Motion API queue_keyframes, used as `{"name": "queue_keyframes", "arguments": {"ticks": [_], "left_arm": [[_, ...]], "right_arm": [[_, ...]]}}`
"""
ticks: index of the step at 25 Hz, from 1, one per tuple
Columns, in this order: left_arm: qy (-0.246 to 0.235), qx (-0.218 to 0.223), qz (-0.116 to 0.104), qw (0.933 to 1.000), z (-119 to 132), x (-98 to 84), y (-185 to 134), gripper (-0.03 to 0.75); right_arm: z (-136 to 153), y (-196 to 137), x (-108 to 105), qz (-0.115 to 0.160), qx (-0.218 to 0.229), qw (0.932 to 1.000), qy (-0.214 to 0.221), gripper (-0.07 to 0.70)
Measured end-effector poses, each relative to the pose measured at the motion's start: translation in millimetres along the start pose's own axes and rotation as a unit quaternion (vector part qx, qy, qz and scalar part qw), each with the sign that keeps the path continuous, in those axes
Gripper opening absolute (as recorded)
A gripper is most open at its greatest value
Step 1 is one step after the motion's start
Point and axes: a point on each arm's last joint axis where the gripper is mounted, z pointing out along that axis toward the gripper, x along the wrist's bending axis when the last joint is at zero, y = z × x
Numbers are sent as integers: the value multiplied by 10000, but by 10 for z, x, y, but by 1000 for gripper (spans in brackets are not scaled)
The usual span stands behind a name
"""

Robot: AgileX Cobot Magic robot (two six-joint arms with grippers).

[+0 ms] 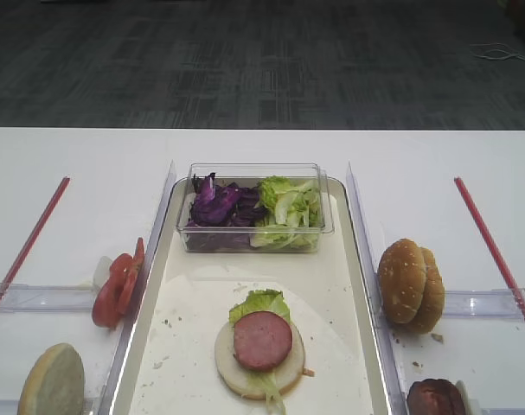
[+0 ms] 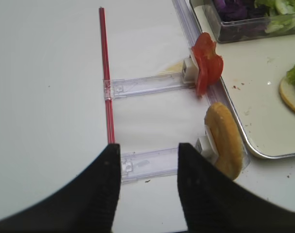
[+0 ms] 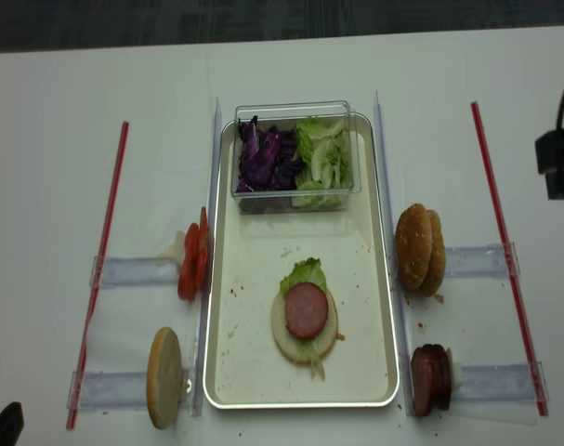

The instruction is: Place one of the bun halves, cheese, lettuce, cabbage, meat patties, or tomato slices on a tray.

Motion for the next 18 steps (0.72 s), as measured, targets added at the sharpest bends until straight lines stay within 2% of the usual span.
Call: {"name": "queue_keyframes", "arguments": {"ticks": [9,18], "left_arm": [[0,0,0,10000,0,0,0,270],[0,0,0,10000,0,0,0,270]], "right_arm": [[-305,-717,-45,-99,-812,9966,83,417],[-475,-1309,-72,-143,-1702,9850,256,417]]}}
